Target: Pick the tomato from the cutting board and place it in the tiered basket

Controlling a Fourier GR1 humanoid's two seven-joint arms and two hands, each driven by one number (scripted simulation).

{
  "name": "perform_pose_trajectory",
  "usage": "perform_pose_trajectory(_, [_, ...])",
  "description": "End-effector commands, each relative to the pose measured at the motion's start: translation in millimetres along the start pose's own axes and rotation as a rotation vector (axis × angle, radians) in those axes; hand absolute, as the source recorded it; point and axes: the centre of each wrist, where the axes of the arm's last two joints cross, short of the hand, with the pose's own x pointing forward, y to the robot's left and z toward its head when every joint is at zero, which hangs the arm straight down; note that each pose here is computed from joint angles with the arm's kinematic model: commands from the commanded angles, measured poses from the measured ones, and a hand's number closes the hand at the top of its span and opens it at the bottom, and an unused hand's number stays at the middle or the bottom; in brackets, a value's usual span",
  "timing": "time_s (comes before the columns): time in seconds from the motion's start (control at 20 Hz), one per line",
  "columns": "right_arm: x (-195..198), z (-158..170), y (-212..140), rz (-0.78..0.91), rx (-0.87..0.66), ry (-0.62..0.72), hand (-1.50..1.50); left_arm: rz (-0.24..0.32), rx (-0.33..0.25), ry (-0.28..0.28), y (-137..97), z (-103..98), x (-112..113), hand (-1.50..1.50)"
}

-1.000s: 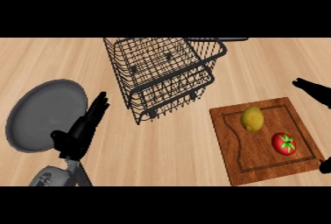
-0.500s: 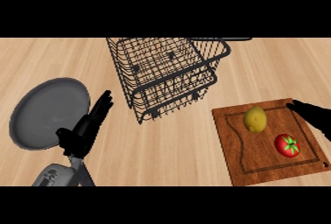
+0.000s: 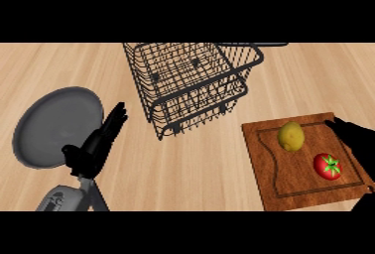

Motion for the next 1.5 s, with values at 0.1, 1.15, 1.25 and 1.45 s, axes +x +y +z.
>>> perform_pose_trajectory(0.1, [-8.6,-16.7,18.6,-0.04,0.059,0.025,-1.5,-0.011,0.003,-0.016,7.5,9.3,-2.6,0.0])
perform_pose_trajectory(1.15, [-56.9,-71.0,87.5,-0.06,0.095,0.08,-1.5,0.005,0.008,-0.016,9.4,11.1,-21.5,0.0])
perform_pose_trajectory(1.25, [-39.1,-78.8,83.0,-0.056,0.069,0.074,-1.5,0.009,0.001,0.006,10.8,8.2,-1.9,0.0])
perform_pose_trajectory(1.45, [-52.8,-70.6,105.9,-0.063,0.08,0.062,-1.5,0.0,-0.009,-0.01,8.0,2.4,-3.6,0.0])
